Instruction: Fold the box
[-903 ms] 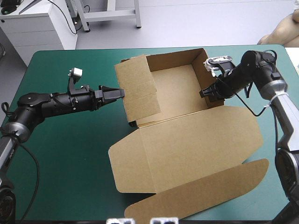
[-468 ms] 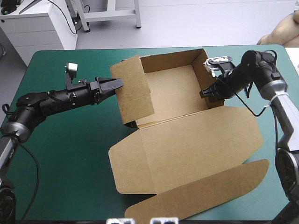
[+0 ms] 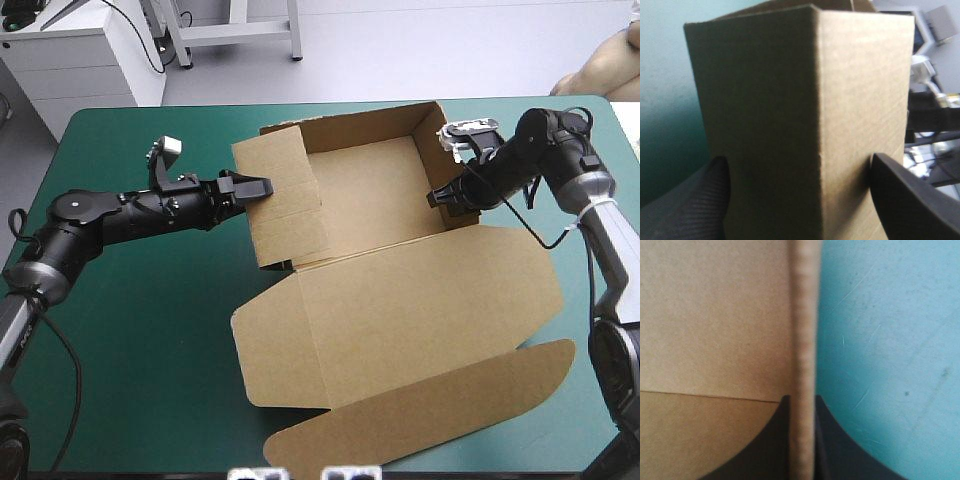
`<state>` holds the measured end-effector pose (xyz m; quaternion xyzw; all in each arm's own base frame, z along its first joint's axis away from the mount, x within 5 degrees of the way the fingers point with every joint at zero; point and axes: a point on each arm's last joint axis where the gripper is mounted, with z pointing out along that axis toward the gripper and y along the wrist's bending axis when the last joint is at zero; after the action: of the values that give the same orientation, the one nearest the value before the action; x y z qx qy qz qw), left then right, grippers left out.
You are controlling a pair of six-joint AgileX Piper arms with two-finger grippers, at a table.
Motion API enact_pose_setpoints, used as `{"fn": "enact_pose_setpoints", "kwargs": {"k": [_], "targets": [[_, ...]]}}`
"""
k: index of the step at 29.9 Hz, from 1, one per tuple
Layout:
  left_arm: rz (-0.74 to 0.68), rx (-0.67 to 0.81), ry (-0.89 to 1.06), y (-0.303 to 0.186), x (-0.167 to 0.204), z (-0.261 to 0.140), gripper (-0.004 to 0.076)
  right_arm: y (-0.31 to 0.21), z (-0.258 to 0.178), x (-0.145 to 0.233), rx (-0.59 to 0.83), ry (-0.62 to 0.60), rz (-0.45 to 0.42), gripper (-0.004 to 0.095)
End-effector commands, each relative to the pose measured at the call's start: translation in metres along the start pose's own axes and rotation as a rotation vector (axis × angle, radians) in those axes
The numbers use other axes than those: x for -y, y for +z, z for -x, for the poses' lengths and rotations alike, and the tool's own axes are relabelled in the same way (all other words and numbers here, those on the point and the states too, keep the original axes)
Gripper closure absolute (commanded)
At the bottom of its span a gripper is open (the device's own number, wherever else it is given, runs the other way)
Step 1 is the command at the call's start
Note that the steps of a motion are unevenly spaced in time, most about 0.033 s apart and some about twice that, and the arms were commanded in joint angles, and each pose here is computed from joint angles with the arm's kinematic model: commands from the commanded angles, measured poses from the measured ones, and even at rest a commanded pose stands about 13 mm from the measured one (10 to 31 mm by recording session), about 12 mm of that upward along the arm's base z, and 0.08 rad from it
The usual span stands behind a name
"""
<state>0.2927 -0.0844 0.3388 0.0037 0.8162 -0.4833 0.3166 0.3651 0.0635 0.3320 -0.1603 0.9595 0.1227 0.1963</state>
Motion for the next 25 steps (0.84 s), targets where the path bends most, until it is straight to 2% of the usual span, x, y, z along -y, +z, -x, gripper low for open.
{"fn": "enact_pose_setpoints", "kwargs": {"k": [1,5,9,15,19,25], "targets": [[0.105,0.059,0.019,-0.002,0.036,0.006,0.0179,-0.028,0.007,-0.007,0.122,0.007,0.008,0.0922],[0.198,0.021,0.042,0.01,0.052,-0.002,0.0179,-0.029,0.008,-0.008,0.134,0.001,0.001,0.092],[0.306,-0.015,0.112,0.02,0.06,-0.014,0.0179,-0.038,0.015,-0.014,0.165,-0.053,-0.054,0.092],[0.457,0.026,0.087,0.032,0.068,-0.03,0.0179,-0.071,0.03,-0.03,0.25,-0.101,-0.073,0.092],[0.461,0.057,0.058,0.037,0.075,-0.037,0.0179,-0.089,0.035,-0.038,0.301,-0.122,-0.064,0.092],[0.368,0.164,-0.039,0.048,0.082,-0.031,0.0179,-0.092,0.035,-0.041,0.295,-0.121,-0.043,0.092]]}}
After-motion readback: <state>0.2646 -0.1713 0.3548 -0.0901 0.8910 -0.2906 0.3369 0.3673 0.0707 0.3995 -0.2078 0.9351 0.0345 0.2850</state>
